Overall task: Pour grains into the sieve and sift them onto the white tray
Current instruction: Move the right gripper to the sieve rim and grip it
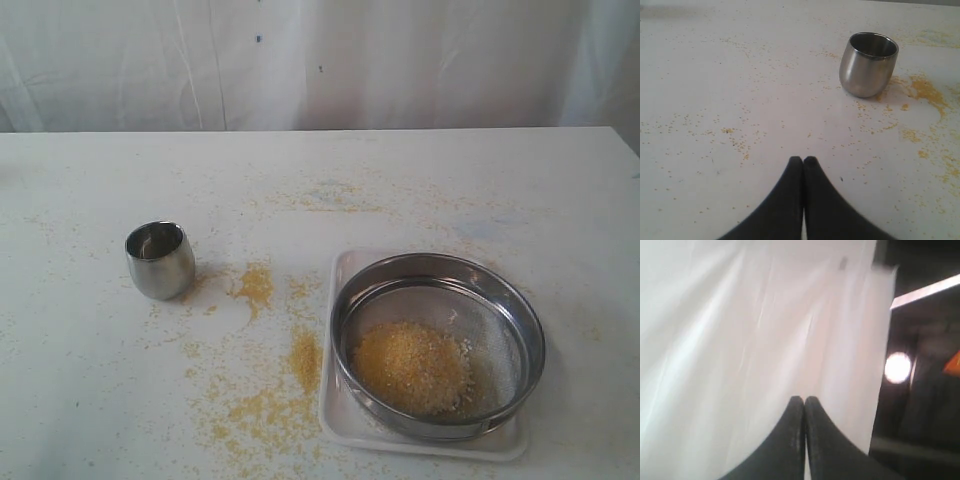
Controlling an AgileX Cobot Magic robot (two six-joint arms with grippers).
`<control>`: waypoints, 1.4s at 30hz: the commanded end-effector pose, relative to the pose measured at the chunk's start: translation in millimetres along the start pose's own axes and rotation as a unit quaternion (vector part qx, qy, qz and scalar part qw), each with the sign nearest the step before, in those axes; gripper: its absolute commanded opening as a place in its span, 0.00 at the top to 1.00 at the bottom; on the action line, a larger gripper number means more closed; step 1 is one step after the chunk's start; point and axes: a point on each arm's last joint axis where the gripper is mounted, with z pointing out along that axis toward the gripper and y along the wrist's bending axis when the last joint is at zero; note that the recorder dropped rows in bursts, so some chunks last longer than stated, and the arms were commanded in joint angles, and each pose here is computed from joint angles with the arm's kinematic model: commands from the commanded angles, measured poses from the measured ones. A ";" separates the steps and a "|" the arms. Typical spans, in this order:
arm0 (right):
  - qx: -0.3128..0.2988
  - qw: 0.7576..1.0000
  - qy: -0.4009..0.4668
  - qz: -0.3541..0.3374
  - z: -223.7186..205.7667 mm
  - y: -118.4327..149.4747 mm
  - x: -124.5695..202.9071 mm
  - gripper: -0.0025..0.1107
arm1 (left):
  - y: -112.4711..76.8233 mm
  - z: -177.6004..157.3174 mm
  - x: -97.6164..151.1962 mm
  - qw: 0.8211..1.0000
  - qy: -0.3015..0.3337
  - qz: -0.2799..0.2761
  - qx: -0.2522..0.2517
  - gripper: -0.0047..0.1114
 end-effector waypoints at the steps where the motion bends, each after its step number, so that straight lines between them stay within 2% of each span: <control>1: -0.082 0.960 0.269 0.013 54.3 29.7 92.6 0.98 | -0.3 0.4 1.6 1.000 0.001 0.001 0.004 0.96; 3: -0.069 0.927 0.340 0.140 71.9 42.2 123.3 0.98 | -0.3 0.4 1.6 1.000 0.001 0.001 0.004 0.96; 4: -0.045 0.877 0.406 0.254 80.4 53.7 148.7 0.98 | -0.3 0.4 1.6 1.000 0.001 0.001 0.004 0.96; 5: -0.044 0.853 0.448 0.265 83.9 60.1 165.1 0.98 | -0.3 0.4 1.6 1.000 0.001 0.001 0.004 0.96; 6: -0.061 0.818 0.514 0.251 85.7 68.7 185.2 0.98 | -0.3 0.4 1.6 1.000 0.001 0.001 0.004 0.96; 7: -0.075 0.797 0.548 0.242 86.8 72.9 193.2 0.98 | -0.3 0.4 1.6 1.000 0.001 0.001 0.004 0.96; 8: -0.102 0.764 0.595 0.227 88.2 79.7 205.0 0.98 | -0.3 0.4 1.6 1.000 0.001 0.001 0.004 0.96; 11: -0.167 0.709 0.645 0.232 96.2 97.8 220.6 0.98 | -0.3 0.4 1.6 1.000 0.001 0.001 0.004 0.96; 12: -0.206 0.685 0.661 0.225 98.3 107.0 225.5 0.98 | -0.3 0.4 1.6 1.000 0.001 0.001 0.004 0.96; 14: -0.230 0.656 0.683 0.225 102.4 116.4 233.8 0.95 | -0.3 0.4 1.6 1.000 0.001 0.001 0.004 0.96; 17: -0.244 0.636 0.699 0.218 107.6 122.9 244.5 0.86 | -0.3 0.4 1.6 1.000 0.001 0.001 0.004 0.96; 21: -0.245 0.627 0.713 0.198 109.6 125.3 259.4 0.67 | -0.3 0.4 1.6 1.000 0.001 0.001 0.004 0.96; 24: -0.239 0.633 0.711 0.192 112.0 126.0 265.9 0.51 | -0.3 0.4 1.6 1.000 0.001 0.001 0.004 0.96; 26: -0.231 0.647 0.701 0.191 115.0 125.3 266.8 0.46 | -0.3 0.4 1.6 1.000 0.001 0.001 0.004 0.96; 30: -0.225 0.663 0.689 0.188 119.9 124.1 266.8 0.46 | -0.3 0.4 1.6 1.000 0.001 0.001 0.004 0.96; 32: -0.226 0.662 0.692 0.180 119.4 123.8 268.8 0.46 | -0.3 0.4 1.6 1.000 0.001 0.001 0.004 0.96; 34: -0.229 0.651 0.702 0.178 117.1 124.9 272.0 0.46 | -0.3 0.4 1.6 1.000 0.001 0.001 0.004 0.96; 38: -0.239 0.614 0.731 0.178 110.2 130.3 284.2 0.46 | -0.3 0.4 1.6 1.000 0.001 0.001 0.004 0.96; 40: -0.241 0.598 0.744 0.179 107.2 132.6 290.1 0.49 | -0.3 0.4 1.6 1.000 0.001 0.001 0.004 0.96; 42: -0.245 0.585 0.752 0.179 104.7 133.8 292.0 0.58 | -0.3 0.4 1.6 1.000 0.001 0.001 0.004 0.96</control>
